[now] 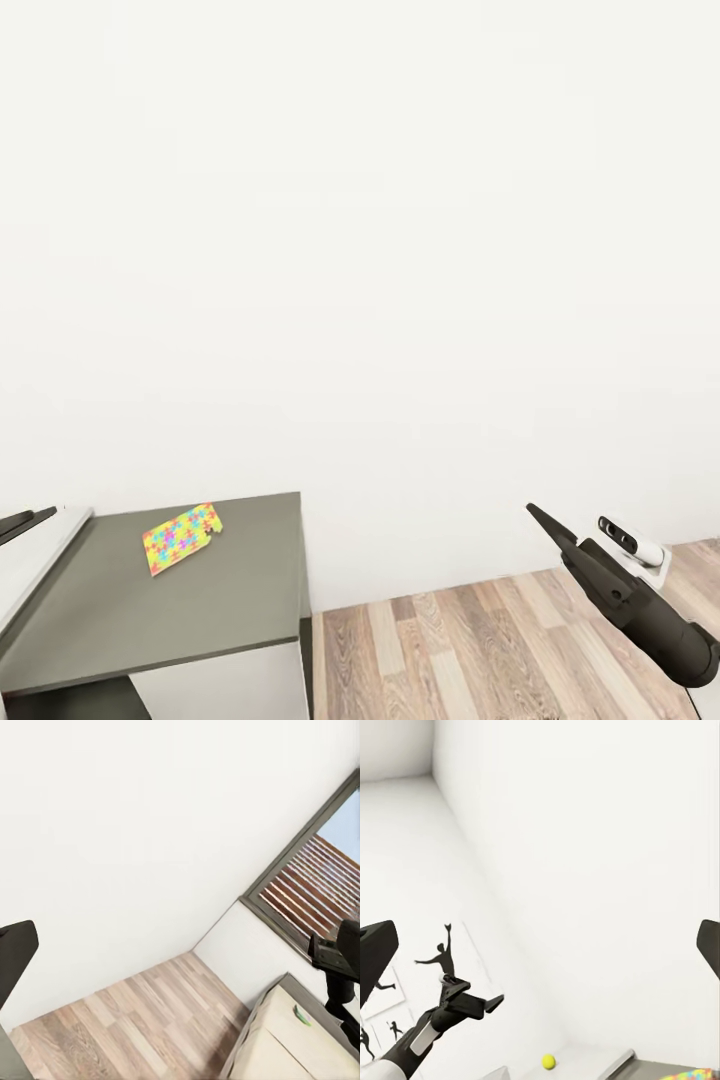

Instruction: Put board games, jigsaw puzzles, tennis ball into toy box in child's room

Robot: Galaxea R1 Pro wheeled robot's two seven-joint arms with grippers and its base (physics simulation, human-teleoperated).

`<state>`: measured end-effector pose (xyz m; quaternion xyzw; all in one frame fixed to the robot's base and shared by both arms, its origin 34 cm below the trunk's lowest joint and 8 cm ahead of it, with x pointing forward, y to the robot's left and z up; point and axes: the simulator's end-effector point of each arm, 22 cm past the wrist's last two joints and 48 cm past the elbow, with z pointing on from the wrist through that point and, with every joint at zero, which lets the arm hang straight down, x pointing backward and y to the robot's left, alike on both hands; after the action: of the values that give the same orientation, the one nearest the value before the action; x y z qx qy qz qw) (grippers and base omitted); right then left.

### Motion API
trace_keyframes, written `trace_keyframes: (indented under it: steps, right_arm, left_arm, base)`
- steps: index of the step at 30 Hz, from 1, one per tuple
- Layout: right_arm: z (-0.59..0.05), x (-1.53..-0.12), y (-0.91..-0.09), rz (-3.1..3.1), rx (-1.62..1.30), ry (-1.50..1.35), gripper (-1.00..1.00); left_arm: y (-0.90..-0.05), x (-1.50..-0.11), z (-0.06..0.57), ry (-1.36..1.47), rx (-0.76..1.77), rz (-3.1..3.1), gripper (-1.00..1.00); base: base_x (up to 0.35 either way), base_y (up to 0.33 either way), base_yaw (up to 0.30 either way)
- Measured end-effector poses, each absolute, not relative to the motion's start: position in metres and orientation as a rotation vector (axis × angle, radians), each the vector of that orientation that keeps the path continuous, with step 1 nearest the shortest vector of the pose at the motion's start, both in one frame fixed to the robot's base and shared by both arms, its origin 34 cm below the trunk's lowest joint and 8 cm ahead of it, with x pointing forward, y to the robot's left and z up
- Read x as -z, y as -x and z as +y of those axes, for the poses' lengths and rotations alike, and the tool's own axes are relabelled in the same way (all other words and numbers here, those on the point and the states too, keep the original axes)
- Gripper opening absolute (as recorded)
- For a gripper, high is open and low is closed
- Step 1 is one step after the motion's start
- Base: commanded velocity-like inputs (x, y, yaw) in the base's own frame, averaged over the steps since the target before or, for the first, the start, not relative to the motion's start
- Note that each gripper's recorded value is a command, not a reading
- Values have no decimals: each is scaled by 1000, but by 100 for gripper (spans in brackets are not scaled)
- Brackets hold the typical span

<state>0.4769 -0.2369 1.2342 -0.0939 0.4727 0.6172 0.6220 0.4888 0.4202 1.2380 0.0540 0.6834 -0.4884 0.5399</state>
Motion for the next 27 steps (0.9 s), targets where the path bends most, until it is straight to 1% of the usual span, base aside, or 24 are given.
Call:
trace_keyframes:
  steps: [27]
  right_arm:
    - [-237,-1242,-472,1070,-1412,228,100]
  left_arm:
    - [-483,-1247,420,-141,1156,1605,100]
  base:
    - [0,0,-257]
